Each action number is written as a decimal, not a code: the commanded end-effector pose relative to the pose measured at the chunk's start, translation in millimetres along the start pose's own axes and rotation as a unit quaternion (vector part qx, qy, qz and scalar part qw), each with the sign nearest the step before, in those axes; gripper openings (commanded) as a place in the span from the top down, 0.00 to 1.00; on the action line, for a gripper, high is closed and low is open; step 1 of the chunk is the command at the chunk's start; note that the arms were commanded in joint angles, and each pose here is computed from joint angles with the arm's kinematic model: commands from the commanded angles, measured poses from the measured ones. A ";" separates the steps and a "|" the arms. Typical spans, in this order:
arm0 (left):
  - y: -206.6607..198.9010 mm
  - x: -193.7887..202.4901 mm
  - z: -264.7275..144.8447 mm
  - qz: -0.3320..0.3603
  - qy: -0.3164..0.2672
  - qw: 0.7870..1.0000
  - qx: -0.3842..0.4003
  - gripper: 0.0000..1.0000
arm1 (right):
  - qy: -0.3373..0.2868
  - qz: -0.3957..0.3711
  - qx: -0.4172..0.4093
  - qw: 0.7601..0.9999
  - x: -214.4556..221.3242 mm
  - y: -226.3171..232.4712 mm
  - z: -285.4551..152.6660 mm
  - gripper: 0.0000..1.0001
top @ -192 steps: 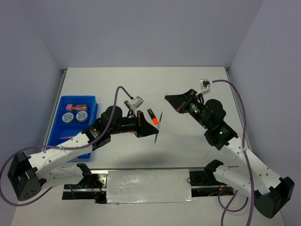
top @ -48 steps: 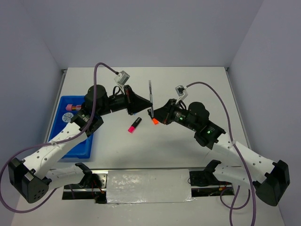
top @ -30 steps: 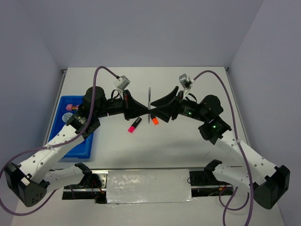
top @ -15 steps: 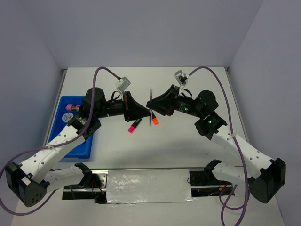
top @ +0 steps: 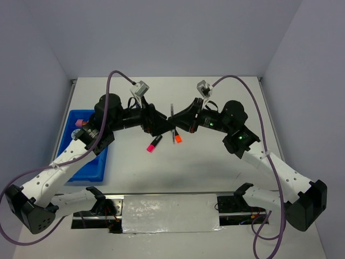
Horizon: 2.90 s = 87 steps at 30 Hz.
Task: Sort the stationery into containers
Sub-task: Close the pen cap on the pen.
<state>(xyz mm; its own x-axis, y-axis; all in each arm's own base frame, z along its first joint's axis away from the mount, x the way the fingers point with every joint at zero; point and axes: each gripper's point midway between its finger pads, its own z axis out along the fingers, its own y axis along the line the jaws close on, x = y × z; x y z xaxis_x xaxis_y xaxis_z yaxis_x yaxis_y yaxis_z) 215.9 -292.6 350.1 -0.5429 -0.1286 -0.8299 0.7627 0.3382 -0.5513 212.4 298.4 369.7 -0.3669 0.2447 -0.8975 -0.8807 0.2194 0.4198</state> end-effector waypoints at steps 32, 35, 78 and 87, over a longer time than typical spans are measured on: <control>-12.6 -81.1 -0.5 0.009 -0.094 0.995 -0.033 0.33 | 0.061 -0.037 -0.004 0.997 0.1 6.8 9.4 1.00; -11.8 -78.8 -0.1 0.008 -0.091 0.995 -0.032 0.42 | 0.056 -0.039 0.000 0.998 -2.9 6.4 9.7 1.00; 11.6 -69.1 -29.6 -0.041 -0.101 0.979 -0.174 0.18 | -0.014 -0.039 -0.006 0.999 -90.3 -4.9 19.2 1.00; -33.0 -109.1 -28.3 -0.011 -0.152 0.987 -0.058 0.19 | 0.018 -0.022 -0.019 0.999 -57.5 17.1 -0.4 1.00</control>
<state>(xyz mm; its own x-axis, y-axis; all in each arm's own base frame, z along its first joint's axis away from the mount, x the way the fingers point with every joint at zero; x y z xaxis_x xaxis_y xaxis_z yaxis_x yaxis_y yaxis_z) 255.0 -253.8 449.3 -0.4196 -0.4125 -0.8086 0.6159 0.5249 -0.5874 230.7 287.3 412.3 -0.4025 0.1810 -0.8973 -0.8731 0.2186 0.4357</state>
